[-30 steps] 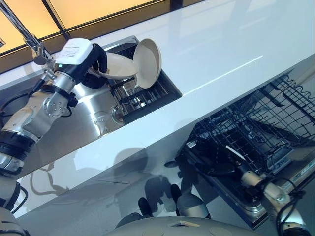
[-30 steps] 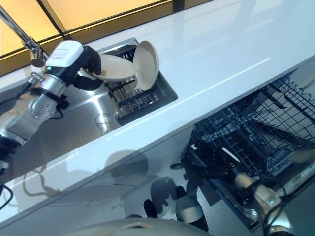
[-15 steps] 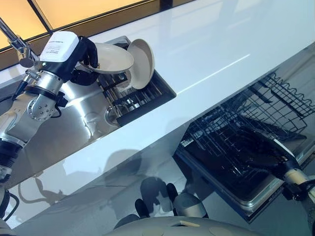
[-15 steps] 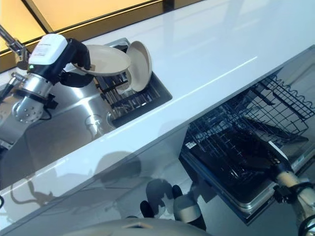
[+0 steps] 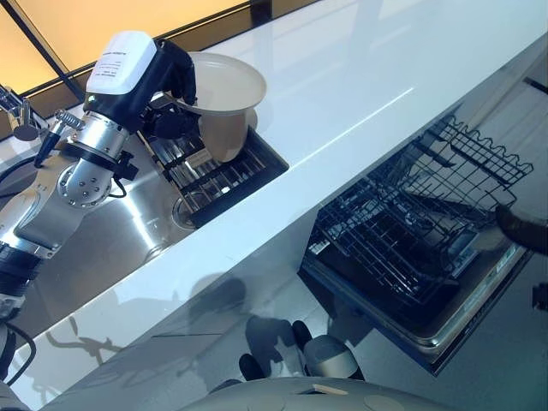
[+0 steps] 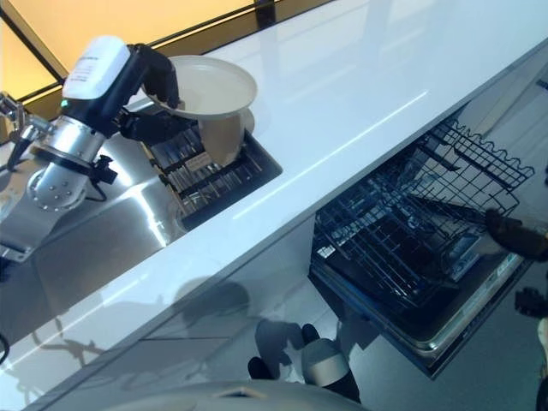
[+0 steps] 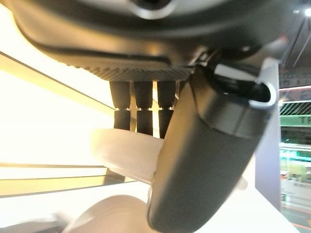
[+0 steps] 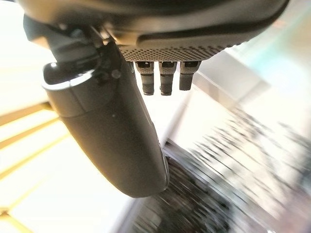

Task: Pick up plates and place into dishwasher.

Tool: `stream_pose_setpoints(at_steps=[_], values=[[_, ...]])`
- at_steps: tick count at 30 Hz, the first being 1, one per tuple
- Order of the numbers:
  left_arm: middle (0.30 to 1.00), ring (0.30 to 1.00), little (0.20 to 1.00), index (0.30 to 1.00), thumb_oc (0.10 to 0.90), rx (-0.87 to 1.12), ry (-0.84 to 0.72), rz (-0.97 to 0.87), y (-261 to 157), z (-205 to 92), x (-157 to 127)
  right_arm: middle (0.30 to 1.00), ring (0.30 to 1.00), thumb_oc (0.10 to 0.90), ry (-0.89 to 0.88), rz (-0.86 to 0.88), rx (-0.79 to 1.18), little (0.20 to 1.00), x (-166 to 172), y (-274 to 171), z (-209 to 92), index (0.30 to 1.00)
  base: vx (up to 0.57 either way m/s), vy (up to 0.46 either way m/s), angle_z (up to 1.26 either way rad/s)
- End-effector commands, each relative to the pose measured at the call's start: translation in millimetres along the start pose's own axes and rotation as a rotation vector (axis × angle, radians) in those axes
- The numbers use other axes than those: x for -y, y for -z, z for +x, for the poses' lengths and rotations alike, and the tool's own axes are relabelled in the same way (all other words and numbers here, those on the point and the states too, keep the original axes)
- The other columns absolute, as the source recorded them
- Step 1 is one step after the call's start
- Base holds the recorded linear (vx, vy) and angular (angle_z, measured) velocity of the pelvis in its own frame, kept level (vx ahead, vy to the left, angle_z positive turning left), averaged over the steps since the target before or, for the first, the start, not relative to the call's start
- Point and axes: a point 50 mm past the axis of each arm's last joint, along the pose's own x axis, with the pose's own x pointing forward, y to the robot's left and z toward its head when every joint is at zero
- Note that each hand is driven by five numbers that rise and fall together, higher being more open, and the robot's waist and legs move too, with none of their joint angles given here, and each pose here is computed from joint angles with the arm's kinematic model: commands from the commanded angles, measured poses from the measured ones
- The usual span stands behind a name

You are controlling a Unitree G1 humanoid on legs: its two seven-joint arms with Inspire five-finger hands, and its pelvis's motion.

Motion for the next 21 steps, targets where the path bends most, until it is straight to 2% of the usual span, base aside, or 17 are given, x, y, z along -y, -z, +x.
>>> stream_pose_setpoints(at_steps=[1, 10, 15, 21], values=[[0.3, 0.3, 0.2, 0.3, 0.1, 0.01, -0.276, -0.026, -2.1, 17.6, -59.3, 0.9, 0.9, 0.8, 0.216, -0.089, 0.339, 0.9, 38.5, -56.7, 31.7, 0.9, 0.0, 0.0, 0.0], [0.3, 0.3, 0.2, 0.3, 0.1, 0.072, -0.247, -0.116, -15.5, 17.5, -47.9, 0.9, 0.9, 0.8, 0.257, -0.142, 0.545, 0.9, 28.8, -96.8, 46.4, 0.9, 0.0, 0.0, 0.0], [0.3, 0.3, 0.2, 0.3, 0.1, 0.111, -0.229, -0.167, -23.3, 20.2, -45.2, 0.9, 0.9, 0.8, 0.122, -0.206, 0.642, 0.9, 13.3, -116.0, 54.8, 0.9, 0.0, 0.0, 0.0], [0.3, 0.3, 0.2, 0.3, 0.1, 0.176, -0.194, -0.22, -34.4, 25.2, -38.8, 0.9, 0.9, 0.8, 0.034, -0.424, 0.759, 0.9, -6.6, -136.0, 68.7, 0.9, 0.0, -0.005, 0.02]])
